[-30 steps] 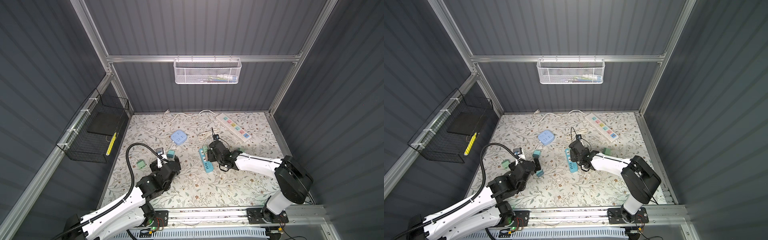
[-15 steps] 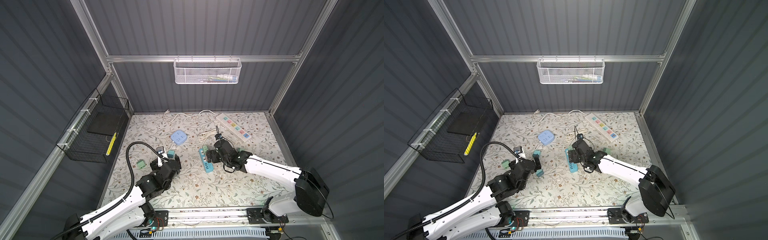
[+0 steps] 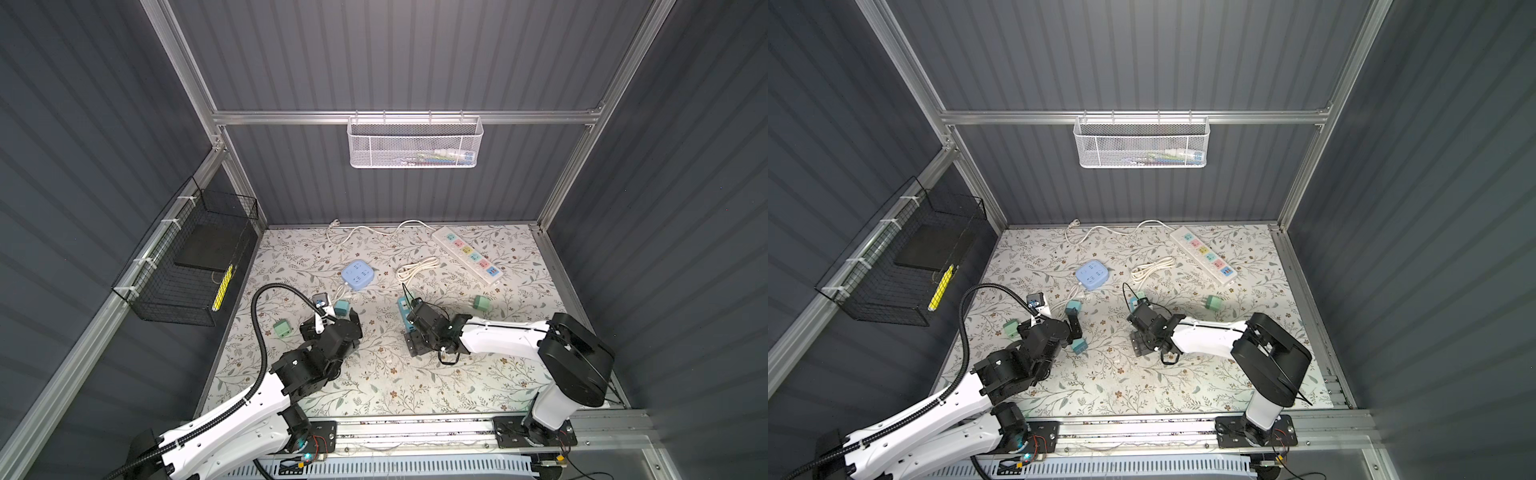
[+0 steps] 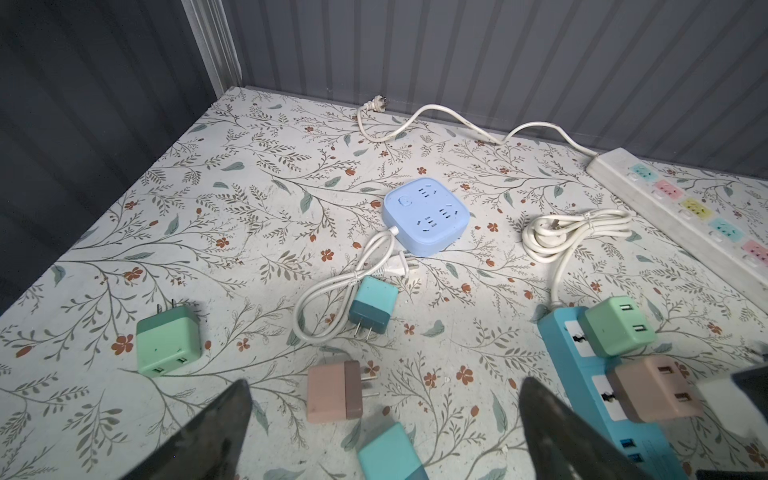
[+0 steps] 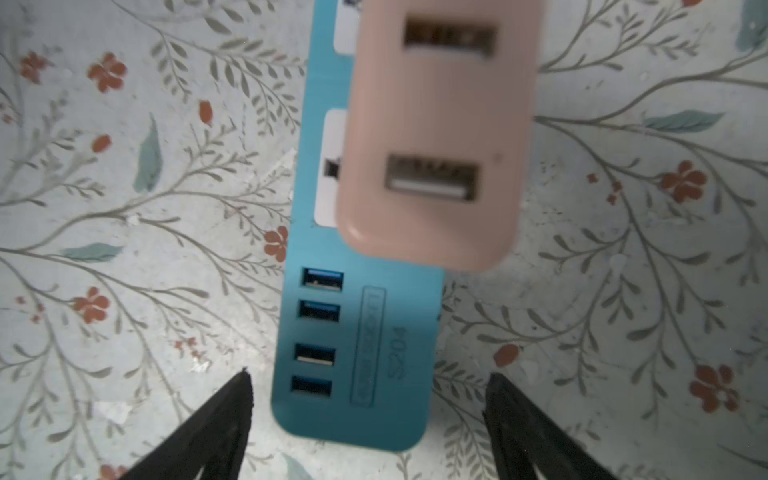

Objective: Insert the plug
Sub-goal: 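Press the pink adapter down into the teal strip socket with the right gripper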

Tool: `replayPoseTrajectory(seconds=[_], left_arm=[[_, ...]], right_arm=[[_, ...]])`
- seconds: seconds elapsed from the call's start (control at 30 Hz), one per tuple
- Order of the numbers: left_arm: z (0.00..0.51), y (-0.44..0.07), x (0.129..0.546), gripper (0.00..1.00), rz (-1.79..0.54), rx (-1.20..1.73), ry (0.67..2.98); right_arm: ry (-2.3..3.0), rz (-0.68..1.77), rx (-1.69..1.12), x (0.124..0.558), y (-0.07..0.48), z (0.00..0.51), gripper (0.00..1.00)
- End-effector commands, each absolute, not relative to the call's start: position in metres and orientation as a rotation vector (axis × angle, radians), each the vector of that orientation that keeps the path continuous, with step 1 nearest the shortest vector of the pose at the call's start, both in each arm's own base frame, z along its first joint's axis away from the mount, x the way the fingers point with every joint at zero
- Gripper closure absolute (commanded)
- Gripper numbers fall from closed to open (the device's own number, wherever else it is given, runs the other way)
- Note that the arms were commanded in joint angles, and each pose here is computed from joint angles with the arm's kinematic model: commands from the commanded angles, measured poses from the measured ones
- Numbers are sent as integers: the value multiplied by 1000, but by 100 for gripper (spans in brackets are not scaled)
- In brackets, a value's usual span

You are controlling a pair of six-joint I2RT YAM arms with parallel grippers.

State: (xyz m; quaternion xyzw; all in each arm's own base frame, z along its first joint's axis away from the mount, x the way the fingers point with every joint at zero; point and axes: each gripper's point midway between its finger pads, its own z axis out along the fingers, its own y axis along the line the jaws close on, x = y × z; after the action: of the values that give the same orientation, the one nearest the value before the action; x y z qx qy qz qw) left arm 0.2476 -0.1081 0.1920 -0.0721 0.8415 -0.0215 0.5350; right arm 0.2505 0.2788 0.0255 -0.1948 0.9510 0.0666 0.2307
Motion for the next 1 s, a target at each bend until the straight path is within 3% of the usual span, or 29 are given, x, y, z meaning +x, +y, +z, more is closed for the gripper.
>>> replayPoseTrajectory(seconds=[0.0, 0.07, 0.13, 0.23, 0.97], left_arm=[[207, -108, 250, 0, -54, -177, 1986], [209, -108, 250, 0, -48, -175, 1986], [211, -107, 251, 0, -46, -178, 1983], [212, -108, 251, 0, -45, -174, 1977], [235, -105, 261, 0, 58, -144, 1941]], right_arm=[[2587, 177, -555, 262, 288, 28, 21], [2579, 171, -562, 265, 289, 27, 29], [2557, 149, -571, 268, 287, 28, 44], [2521, 121, -607, 273, 285, 31, 53], [2497, 83, -655, 415, 265, 26, 52]])
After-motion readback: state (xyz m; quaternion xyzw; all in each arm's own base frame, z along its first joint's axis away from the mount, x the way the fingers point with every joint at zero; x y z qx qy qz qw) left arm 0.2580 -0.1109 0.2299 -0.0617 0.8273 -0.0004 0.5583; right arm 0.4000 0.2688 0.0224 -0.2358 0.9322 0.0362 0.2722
